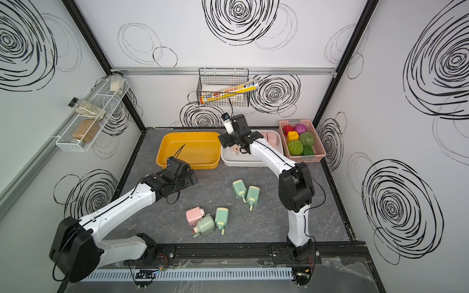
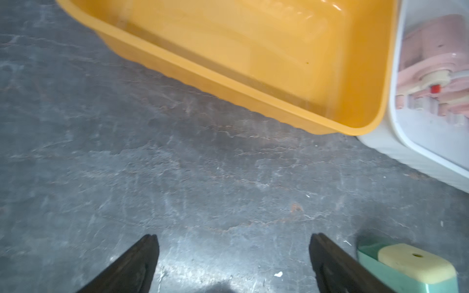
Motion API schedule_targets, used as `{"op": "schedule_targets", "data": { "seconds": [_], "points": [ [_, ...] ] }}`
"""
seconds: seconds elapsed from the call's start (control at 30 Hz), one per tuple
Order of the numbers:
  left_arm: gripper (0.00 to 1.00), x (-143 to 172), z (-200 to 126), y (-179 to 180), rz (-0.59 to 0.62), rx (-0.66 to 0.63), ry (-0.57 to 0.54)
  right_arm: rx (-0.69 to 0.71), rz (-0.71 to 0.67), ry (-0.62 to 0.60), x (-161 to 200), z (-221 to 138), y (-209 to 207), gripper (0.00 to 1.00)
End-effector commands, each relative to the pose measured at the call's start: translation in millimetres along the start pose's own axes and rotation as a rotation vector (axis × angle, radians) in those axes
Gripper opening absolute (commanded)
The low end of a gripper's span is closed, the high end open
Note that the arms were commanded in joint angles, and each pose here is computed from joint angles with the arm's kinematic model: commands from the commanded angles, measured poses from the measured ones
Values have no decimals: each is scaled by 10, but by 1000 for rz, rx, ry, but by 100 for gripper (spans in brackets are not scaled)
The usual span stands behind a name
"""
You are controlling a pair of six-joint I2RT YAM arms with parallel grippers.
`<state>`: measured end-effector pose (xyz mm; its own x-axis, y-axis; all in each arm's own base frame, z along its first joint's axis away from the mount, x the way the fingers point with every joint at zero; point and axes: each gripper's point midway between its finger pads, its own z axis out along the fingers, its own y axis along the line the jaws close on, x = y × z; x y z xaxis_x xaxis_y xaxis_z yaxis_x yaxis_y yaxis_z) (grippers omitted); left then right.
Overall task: Place the pencil sharpeners by color into the storage box
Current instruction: Place the pencil sharpener in the storage box, then pick up the pencil sharpener from the center of the board.
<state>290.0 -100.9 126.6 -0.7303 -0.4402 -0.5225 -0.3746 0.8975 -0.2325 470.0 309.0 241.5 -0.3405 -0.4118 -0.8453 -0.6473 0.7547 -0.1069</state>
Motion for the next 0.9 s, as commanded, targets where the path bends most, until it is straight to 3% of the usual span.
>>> {"op": "schedule_targets", "data": {
  "seconds": [0.0, 0.13, 0.33, 0.5, 0.7, 0.87],
  "points": [
    [99, 82, -161, 404, -50, -155, -3, -296, -245, -113, -9, -280, 628, 100],
    [99, 296, -186, 649, -60, -217, 64, -518, -418, -100, 271, -604, 1179, 98],
    [99, 655, -80, 760, -43, -199, 237, -721, -565, 4, 790, -891, 1831, 95],
    [99, 774, -71, 886, 5, -222, 286, -809, -728, 51, 1166, -1046, 2242, 95],
    [99, 948, -91, 983, 51, -230, 370, -940, -795, 100, 1413, -1106, 2681, 93],
    [99, 924, -166, 1069, 57, -265, 360, -922, -819, 152, 1594, -926, 2894, 88]
  ]
}}
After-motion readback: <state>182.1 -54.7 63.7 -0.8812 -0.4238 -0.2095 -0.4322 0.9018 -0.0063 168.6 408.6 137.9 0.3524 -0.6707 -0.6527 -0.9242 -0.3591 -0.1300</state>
